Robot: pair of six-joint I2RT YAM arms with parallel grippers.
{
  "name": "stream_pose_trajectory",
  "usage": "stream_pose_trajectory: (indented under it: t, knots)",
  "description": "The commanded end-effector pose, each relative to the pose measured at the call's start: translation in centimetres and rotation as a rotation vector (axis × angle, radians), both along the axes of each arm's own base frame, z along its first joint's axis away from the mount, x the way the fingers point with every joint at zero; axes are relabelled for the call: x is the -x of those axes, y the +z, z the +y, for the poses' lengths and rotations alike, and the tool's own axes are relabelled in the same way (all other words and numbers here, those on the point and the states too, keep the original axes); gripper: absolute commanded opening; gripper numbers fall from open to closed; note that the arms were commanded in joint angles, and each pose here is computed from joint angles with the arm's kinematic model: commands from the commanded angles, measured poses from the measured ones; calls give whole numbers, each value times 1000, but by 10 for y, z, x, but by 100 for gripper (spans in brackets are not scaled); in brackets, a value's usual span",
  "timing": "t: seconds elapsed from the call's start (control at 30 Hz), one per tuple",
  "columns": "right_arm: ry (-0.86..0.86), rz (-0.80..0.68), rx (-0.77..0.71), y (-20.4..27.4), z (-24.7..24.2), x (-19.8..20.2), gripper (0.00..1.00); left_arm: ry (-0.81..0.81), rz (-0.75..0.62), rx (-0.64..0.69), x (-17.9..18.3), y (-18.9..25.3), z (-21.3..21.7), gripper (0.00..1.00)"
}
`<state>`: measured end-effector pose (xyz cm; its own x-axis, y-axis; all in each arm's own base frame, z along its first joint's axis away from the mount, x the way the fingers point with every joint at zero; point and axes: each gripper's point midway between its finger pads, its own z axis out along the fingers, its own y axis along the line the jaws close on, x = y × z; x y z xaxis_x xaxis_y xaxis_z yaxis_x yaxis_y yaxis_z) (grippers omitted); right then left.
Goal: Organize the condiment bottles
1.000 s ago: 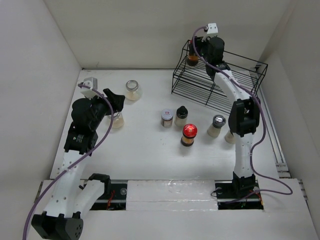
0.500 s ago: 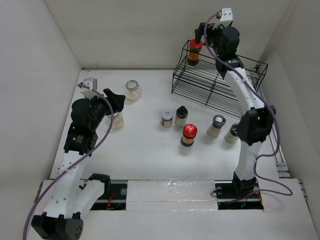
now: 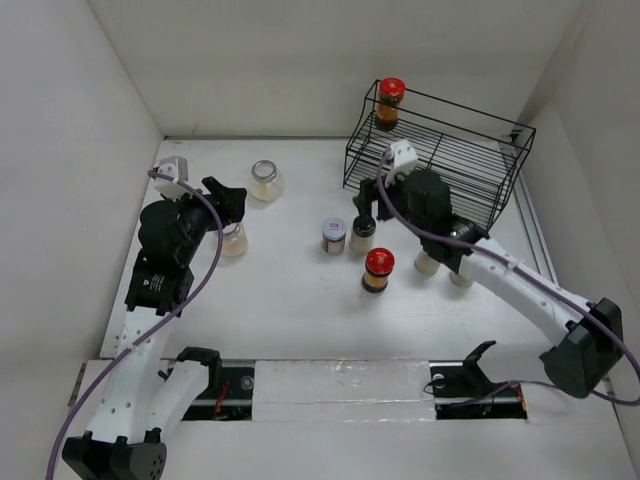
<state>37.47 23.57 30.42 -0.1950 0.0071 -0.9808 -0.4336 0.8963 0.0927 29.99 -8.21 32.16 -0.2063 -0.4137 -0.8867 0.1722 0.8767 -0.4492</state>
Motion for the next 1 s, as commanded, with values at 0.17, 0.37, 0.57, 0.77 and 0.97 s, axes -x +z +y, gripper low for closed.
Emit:
stream_pose_trajectory:
  t: [0.17, 0.37, 0.57, 0.77, 0.97]
  knots:
    - [4, 340, 145, -96, -33, 115, 100, 48, -26, 18, -1, 8, 8, 68]
    - [-16, 440, 221, -130, -44, 135, 100, 36, -15, 17, -2, 5, 6, 69]
    - [27, 475, 262, -142, -23, 130, 100, 27, -24, 19, -2, 7, 4, 69]
    - [25, 447, 286, -151, -13, 115, 98, 14, -24, 21, -1, 7, 2, 69]
    - [-1, 428, 308, -158, -10, 110, 87, -4, -23, 22, -3, 7, -1, 69]
